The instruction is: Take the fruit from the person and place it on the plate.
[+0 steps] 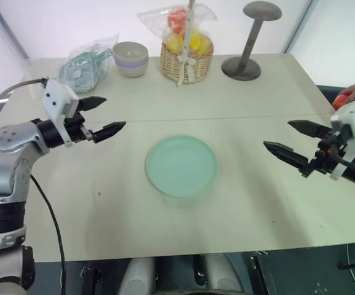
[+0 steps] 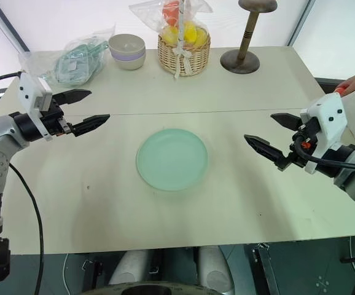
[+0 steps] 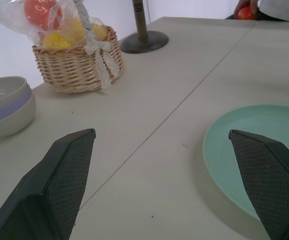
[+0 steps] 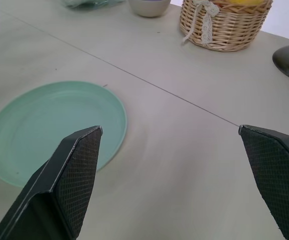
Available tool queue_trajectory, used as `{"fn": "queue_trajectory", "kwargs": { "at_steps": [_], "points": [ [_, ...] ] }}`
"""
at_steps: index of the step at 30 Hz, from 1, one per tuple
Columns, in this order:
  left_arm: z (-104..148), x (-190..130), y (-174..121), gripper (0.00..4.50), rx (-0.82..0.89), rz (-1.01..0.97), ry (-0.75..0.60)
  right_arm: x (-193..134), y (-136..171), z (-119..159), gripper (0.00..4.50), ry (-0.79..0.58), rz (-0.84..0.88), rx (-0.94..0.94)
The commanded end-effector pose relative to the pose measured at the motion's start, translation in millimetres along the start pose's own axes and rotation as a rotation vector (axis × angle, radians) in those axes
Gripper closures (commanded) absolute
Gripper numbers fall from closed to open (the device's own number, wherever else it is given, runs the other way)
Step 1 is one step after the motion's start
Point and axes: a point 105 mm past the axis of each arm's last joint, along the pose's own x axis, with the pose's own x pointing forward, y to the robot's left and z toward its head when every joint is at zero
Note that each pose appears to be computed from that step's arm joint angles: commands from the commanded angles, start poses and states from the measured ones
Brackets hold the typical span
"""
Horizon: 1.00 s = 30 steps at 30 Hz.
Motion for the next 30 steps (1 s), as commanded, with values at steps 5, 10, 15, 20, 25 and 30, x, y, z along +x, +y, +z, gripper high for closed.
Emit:
{"fn": "queue_trajectory", "kwargs": {
  "at_steps": [5,10,15,20,25,30],
  "points": [
    [12,-1,3,0.00,0.039,0.014,-0.036,-3,4,11,0.03,-0.042,-0.003,-0.028],
    [13,2,2,0.00,0.039,0.010,-0.041,-3,4,11,0.03,-0.044,-0.005,-0.025],
    [14,3,2,0.00,0.041,0.009,-0.045,-3,5,11,0.03,-0.049,-0.008,-0.022],
    [19,6,6,0.00,0.058,0.042,-0.070,-2,5,10,0.03,-0.050,-0.010,-0.019],
    [36,16,11,0.00,0.063,0.120,-0.165,0,5,10,0.03,-0.057,-0.008,-0.018],
    [50,32,-11,0.00,-0.001,0.090,-0.260,2,6,11,0.03,-0.064,-0.005,-0.022]
  ]
}}
